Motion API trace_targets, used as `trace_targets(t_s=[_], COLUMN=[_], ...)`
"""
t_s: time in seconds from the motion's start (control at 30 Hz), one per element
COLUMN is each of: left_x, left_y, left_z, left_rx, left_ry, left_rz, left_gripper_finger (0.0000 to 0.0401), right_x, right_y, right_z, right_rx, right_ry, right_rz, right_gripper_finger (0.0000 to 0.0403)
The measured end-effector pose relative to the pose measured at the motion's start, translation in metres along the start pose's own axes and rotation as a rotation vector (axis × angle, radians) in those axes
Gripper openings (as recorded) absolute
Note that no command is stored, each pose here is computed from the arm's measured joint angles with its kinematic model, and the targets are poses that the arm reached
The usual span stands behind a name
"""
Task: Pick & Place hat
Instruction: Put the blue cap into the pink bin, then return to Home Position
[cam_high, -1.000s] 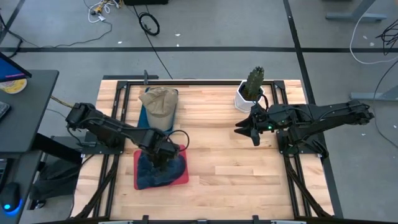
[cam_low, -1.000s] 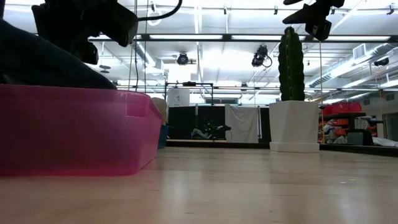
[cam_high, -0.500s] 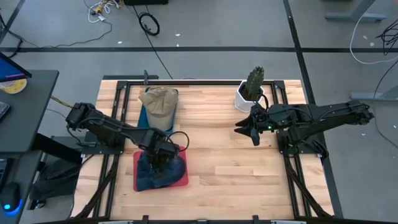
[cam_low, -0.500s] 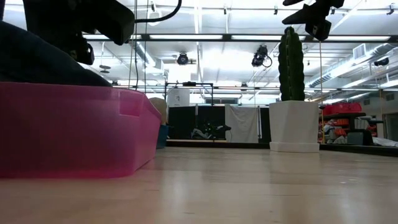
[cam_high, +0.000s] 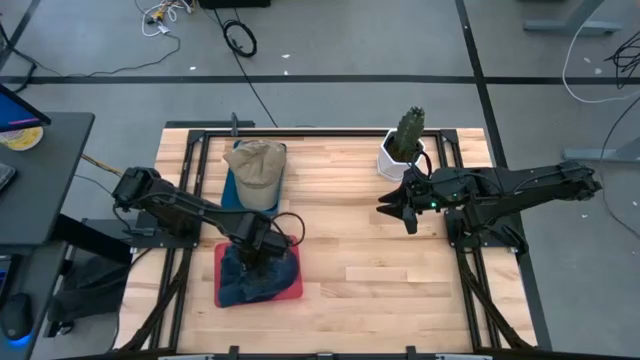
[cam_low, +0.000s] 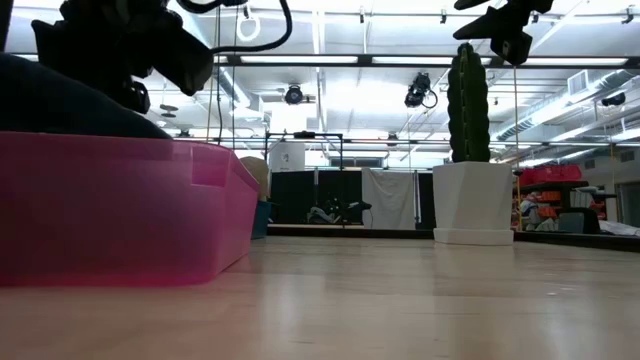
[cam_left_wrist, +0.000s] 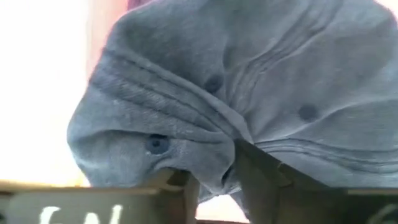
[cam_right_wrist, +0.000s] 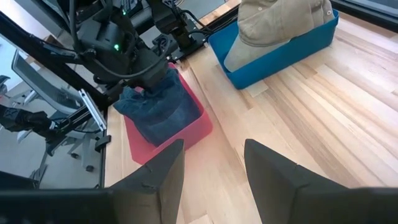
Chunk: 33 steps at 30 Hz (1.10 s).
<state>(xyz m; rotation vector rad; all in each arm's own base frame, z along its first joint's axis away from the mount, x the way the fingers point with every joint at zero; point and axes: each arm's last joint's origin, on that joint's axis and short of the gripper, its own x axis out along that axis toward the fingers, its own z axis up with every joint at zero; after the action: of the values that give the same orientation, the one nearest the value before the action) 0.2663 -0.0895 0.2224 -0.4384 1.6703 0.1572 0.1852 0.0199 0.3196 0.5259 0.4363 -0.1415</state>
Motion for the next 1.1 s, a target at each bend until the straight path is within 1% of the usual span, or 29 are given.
trace_targets(t_s=[0.07,0.2,0.4,0.53,0.63,0.77,0.9,1.0,1.1], left_x=[0.000,-0.003,-0.014,-0.025,-0.033,-0.050,-0.074,-0.094,-0.108], left_y=[0.001,0.004,0.004,0.007,0.009,0.010,0.006,0.000,-0.008], left_z=[0.000,0.001,-0.007,-0.014,-0.020,-0.028,-0.033,-0.034,-0.038], left_rx=[-0.004,-0.012,0.015,0.021,0.033,0.073,0.167,0.282,0.474], left_ry=[0.011,0.033,-0.018,-0.044,-0.065,-0.119,-0.262,-0.402,-0.508], left_rz=[0.001,-0.041,-0.049,-0.069,-0.099,-0.136,-0.111,-0.034,0.056], left_gripper_finger=[0.0125,0.0170,0.0235,0.0268,0.0283,0.0287,0.0274,0.0253,0.0221], right_x=[0.000,0.000,0.000,0.000,0.000,0.000,0.000,0.000,0.000], right_y=[0.000,0.000,0.000,0.000,0.000,0.000,0.000,0.000,-0.001], right_z=[0.000,0.000,0.000,0.000,0.000,0.000,-0.001,-0.001,-0.002], right_rx=[0.000,-0.002,-0.002,-0.002,-0.002,-0.002,-0.002,-0.003,-0.004], right_ry=[0.000,0.001,0.003,0.007,0.008,0.013,0.014,0.022,0.029], right_rz=[0.000,0.000,0.003,0.009,0.010,0.015,0.015,0.012,0.007], right_gripper_finger=[0.0168,0.0168,0.0168,0.0168,0.0168,0.0168,0.0168,0.0168,0.0168])
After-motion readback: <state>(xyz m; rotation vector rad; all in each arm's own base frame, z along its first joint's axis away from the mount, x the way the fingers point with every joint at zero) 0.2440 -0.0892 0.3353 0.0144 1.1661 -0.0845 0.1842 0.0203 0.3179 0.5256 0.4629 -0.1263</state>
